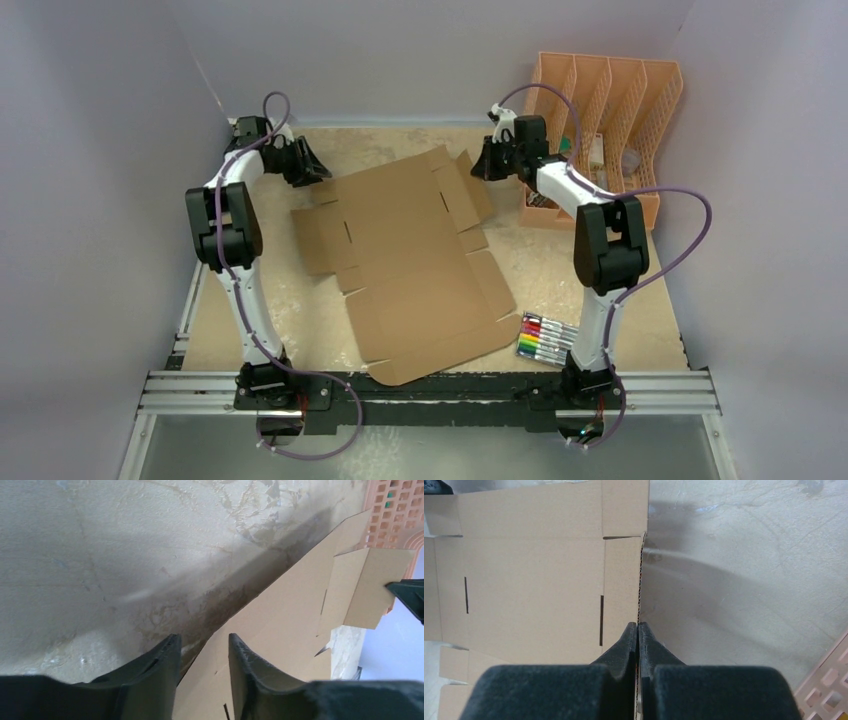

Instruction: Fold the paper box

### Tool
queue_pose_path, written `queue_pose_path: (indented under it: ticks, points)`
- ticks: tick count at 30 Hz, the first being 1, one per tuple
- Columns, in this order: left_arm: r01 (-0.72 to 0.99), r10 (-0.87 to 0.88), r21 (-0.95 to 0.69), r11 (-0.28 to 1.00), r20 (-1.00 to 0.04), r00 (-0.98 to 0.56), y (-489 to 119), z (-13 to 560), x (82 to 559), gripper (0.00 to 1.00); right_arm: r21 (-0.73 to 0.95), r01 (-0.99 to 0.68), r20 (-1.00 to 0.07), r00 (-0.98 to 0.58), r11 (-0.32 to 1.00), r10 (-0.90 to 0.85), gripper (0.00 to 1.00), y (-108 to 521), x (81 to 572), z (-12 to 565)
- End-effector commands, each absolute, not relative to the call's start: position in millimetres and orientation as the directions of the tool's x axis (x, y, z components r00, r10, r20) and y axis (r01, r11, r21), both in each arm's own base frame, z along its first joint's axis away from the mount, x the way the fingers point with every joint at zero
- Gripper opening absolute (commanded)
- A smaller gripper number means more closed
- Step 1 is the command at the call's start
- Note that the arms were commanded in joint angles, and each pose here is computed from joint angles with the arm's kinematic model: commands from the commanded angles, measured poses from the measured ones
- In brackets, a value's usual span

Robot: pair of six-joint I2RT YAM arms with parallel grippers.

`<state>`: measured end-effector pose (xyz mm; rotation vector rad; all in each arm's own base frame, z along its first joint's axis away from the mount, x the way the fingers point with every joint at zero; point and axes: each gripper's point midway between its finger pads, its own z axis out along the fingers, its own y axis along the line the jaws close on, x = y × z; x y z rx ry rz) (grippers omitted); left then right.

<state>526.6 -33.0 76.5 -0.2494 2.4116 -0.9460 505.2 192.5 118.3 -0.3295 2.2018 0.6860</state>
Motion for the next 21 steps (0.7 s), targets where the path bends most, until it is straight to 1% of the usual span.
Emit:
queue_pose_path:
  ticks: [1, 5, 6, 8, 10, 13, 15, 17, 21]
  points:
    - [0.107, -0.325, -0.700, 0.706, -0.456, -0.829, -45, 95, 528, 0.34, 0.355, -0.491, -0.820, -0.572, 0.796, 0.013, 0.00, 195, 508, 159]
    - [0.143, -0.309, -0.688, 0.711, -0.489, -0.815, -45, 111, 526, 0.19, 0.335, -0.491, -0.829, -0.559, 0.804, 0.004, 0.00, 193, 507, 164]
    - [0.154, -0.304, -0.685, 0.712, -0.499, -0.811, -46, 115, 526, 0.17, 0.330, -0.491, -0.832, -0.554, 0.806, 0.003, 0.00, 191, 508, 166]
    - [0.172, -0.294, -0.679, 0.714, -0.514, -0.806, -48, 122, 525, 0.17, 0.323, -0.495, -0.838, -0.546, 0.806, 0.001, 0.00, 191, 507, 169]
    - [0.164, -0.283, -0.666, 0.728, -0.510, -0.813, -49, 122, 522, 0.20, 0.323, -0.502, -0.841, -0.540, 0.802, 0.000, 0.00, 192, 506, 173]
    - [0.132, -0.258, -0.621, 0.772, -0.497, -0.828, -47, 114, 516, 0.31, 0.321, -0.508, -0.846, -0.533, 0.800, 0.001, 0.00, 193, 505, 177]
    - [0.077, -0.272, -0.587, 0.806, -0.482, -0.833, -40, 107, 515, 0.37, 0.317, -0.509, -0.850, -0.527, 0.800, 0.001, 0.00, 192, 504, 179]
    - [0.021, -0.289, -0.551, 0.834, -0.470, -0.834, -30, 101, 513, 0.39, 0.314, -0.508, -0.852, -0.524, 0.802, 0.002, 0.00, 191, 503, 180]
    - [-0.029, -0.308, -0.516, 0.856, -0.464, -0.830, -19, 97, 513, 0.44, 0.315, -0.512, -0.855, -0.519, 0.799, 0.005, 0.00, 191, 502, 180]
